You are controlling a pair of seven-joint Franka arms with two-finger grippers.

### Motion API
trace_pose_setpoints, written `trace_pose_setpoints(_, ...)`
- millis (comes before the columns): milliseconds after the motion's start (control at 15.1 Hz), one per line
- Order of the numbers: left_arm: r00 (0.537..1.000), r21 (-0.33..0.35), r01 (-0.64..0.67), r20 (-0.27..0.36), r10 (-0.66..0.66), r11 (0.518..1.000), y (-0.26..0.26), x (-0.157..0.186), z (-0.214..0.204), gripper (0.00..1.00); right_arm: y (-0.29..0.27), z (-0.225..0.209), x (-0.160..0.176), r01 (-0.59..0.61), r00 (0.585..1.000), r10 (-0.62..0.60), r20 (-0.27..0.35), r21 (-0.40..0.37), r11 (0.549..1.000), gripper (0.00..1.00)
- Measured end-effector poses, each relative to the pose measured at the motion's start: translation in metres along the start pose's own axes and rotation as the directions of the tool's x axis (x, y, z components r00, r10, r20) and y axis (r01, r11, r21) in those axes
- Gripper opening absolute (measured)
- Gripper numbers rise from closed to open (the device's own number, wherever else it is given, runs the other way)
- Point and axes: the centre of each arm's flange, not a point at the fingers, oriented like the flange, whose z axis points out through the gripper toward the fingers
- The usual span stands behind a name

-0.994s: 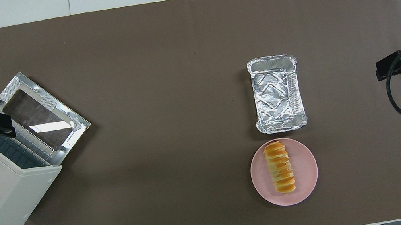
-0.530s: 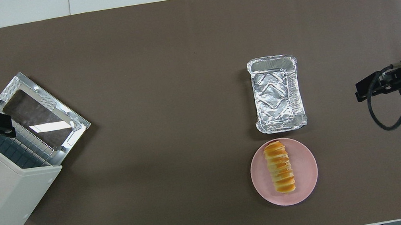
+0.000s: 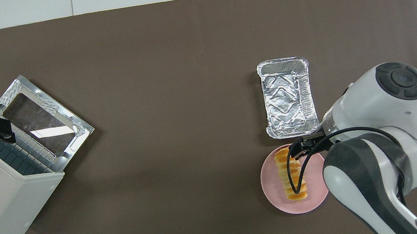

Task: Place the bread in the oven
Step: 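Reach the right gripper to the pastry roll and grasp it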

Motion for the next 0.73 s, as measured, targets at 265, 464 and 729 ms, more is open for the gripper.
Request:
trace_pose_setpoints(265, 1.000, 0.000, 0.001, 0.000, -0.001, 1.000, -0.001, 0.000, 0.000, 1.00, -0.018, 0.050, -0.006, -0.024, 1.000, 0.024, -0.002, -0.016, 1.000, 1.00)
trace_pose_setpoints(464, 1.000, 0.000, 0.002, 0.000, -0.002, 1.000, -0.001, 0.000, 0.000, 1.00, -0.012, 0.087, -0.010, -0.029, 0.999, 0.029, -0.018, -0.023, 0.999, 1.00)
trace_pose_setpoints(729, 1.000, -0.001, 0.005, 0.000, -0.005, 1.000, -0.003, 0.000, 0.000, 1.00, -0.007, 0.114, -0.021, -0.049, 0.999, 0.049, 0.015, -0.016, 0.999, 1.00)
